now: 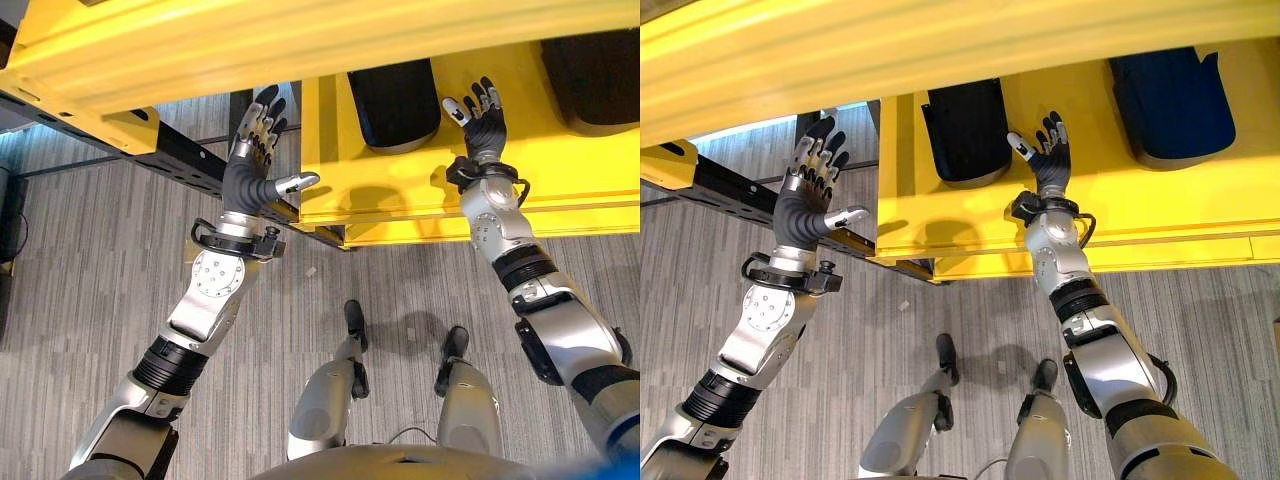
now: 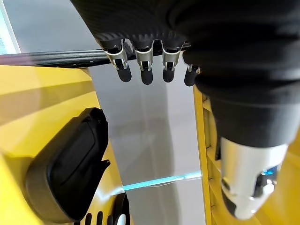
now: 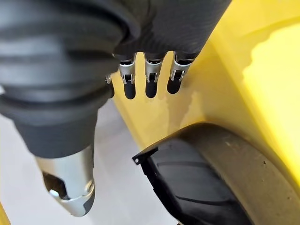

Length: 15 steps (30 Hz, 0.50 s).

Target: Move parts from the plastic box to the shelf.

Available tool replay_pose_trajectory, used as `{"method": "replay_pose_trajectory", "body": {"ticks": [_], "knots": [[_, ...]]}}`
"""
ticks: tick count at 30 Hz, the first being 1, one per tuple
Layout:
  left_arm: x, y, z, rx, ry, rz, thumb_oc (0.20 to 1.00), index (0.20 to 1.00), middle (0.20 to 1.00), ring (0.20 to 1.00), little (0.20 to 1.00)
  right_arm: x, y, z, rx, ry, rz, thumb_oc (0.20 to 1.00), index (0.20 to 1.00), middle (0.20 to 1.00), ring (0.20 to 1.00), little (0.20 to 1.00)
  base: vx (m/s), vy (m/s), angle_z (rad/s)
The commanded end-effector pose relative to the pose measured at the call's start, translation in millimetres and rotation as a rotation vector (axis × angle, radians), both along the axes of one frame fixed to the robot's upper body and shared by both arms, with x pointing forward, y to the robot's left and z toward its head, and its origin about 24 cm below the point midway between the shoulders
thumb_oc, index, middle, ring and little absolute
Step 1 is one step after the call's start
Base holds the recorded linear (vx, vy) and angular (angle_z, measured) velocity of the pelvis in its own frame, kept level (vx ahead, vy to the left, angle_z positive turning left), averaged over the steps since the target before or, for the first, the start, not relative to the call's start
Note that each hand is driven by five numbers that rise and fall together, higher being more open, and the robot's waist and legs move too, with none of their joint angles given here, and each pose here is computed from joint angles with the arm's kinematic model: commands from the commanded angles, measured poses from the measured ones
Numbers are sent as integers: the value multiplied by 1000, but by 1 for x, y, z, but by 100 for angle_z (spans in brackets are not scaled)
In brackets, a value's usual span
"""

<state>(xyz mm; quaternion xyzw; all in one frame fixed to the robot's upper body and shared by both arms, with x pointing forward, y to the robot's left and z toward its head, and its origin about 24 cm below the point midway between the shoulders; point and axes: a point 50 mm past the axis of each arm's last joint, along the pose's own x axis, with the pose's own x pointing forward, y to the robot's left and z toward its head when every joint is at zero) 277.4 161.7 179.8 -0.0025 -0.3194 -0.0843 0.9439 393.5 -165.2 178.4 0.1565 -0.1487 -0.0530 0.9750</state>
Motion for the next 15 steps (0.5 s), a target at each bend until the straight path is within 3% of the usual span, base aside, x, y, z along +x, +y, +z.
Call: {"method": "replay_pose_trajectory", "body": {"ticks": [1,15], "knots": [[-12,19,35,-40,-200,80,1000,1000,1000,1000,1000,-3,19,42,65,-189,79,1000,1000,1000,1000,1000,0,0,0],[-15,21,38,-47,-223,98,1000,1000,1000,1000,1000,-3,30,33,87,-168,118,1000,1000,1000,1000,1000,0,0,0]]}}
